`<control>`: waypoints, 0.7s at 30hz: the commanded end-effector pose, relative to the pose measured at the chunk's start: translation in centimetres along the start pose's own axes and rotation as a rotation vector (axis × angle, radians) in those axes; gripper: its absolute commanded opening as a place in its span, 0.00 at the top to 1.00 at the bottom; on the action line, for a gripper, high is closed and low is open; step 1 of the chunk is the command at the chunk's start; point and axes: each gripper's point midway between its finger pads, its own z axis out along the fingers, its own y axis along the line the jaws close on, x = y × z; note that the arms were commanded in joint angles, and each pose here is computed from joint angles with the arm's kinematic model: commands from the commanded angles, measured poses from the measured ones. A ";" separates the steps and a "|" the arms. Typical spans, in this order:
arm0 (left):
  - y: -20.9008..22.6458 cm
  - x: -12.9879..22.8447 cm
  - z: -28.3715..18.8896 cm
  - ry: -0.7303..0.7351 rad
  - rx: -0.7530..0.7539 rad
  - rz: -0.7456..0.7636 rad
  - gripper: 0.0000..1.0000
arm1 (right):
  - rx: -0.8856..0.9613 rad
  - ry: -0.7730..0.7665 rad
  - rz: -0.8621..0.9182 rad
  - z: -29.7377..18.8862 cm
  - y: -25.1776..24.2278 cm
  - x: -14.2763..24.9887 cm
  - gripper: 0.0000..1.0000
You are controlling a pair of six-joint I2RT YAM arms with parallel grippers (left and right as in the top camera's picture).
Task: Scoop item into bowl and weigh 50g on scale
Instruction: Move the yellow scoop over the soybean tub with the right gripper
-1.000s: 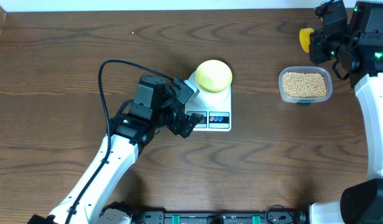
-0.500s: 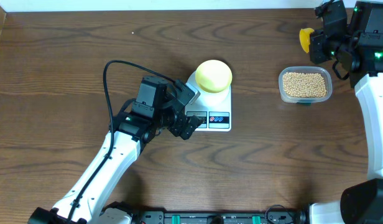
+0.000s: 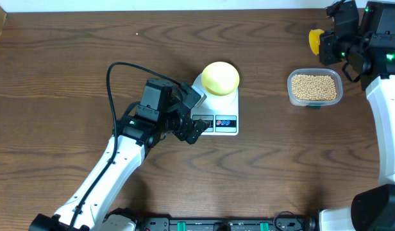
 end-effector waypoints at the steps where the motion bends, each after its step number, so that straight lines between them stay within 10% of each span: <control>1: -0.1 0.5 0.3 0.013 0.018 0.005 0.08 | 0.027 -0.003 0.121 -0.2 -0.9 0.0 0.99; 21: -0.1 0.5 0.3 0.013 0.018 0.005 0.08 | 0.021 0.038 0.146 0.7 -0.9 1.0 0.99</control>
